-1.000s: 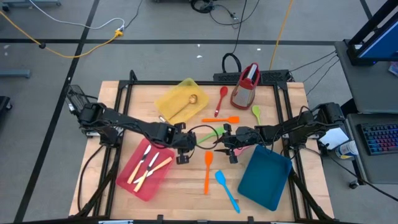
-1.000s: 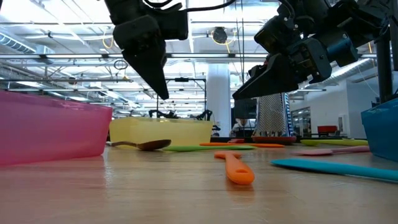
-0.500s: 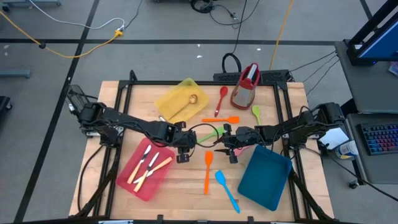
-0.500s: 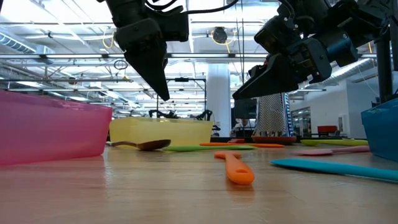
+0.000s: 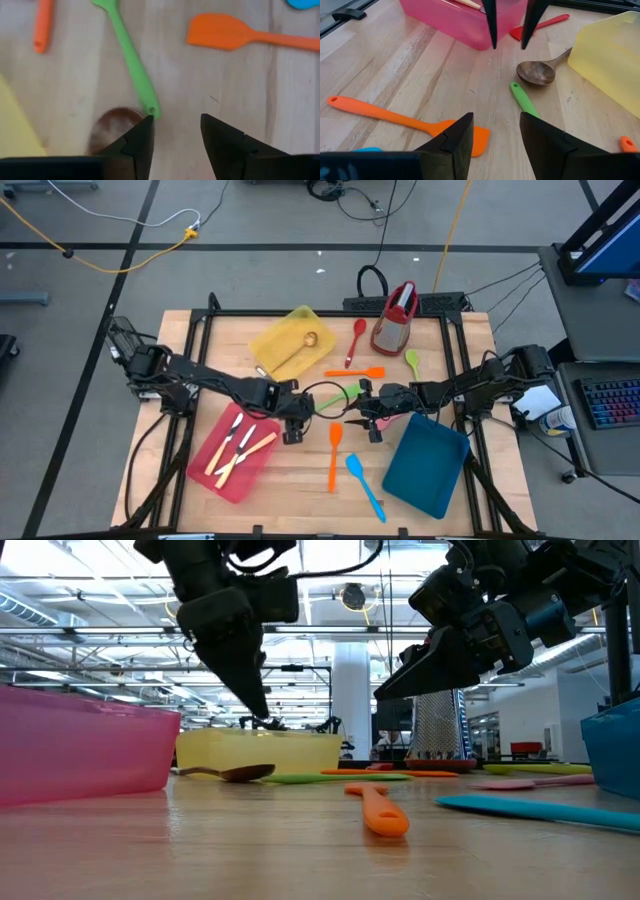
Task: Pick & Place Kitchen Items
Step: Put the brown serving spoon into the yellow bin
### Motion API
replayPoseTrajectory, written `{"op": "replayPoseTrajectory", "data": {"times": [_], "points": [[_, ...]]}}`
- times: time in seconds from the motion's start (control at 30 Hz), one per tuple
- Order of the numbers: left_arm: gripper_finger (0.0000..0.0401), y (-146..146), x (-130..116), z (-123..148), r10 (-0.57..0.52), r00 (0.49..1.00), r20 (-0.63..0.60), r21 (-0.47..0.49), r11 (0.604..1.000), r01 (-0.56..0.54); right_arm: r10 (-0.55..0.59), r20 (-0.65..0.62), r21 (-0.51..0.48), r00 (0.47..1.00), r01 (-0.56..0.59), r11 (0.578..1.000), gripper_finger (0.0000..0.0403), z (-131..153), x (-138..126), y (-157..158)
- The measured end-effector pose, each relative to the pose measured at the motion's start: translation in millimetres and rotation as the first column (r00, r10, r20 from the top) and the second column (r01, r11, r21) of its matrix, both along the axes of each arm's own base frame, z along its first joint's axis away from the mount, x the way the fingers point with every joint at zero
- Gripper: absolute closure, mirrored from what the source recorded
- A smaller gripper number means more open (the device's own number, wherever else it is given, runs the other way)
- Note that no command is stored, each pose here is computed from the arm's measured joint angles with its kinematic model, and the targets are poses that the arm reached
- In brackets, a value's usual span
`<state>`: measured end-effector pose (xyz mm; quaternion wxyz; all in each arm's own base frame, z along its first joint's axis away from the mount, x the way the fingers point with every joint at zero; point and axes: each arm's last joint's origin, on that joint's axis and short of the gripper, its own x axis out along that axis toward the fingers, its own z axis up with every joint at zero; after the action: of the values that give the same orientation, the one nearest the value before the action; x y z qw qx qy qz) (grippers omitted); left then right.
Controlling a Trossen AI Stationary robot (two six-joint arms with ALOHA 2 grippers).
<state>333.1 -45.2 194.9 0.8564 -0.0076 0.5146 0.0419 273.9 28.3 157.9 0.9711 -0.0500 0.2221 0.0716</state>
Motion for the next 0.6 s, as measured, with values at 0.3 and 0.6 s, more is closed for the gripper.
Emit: {"op": "replayPoseTrajectory", "data": {"times": [0.3, 0.6], "points": [[0.0242, 2.7, -4.1, -8.1, 0.003, 1.000, -0.021, 0.004, 1.000, -0.003, 0.001, 0.000, -0.003, 1.000, -0.001, 1.000, 0.0251, 0.0, 0.0, 0.0], [0.0242, 21.5, -8.6, -10.8, 0.047, 0.995, -0.090, 0.052, 0.998, -0.043, 0.002, 0.001, -0.004, 1.000, -0.002, 1.000, 0.0252, 0.1, 0.0, 0.0]]}}
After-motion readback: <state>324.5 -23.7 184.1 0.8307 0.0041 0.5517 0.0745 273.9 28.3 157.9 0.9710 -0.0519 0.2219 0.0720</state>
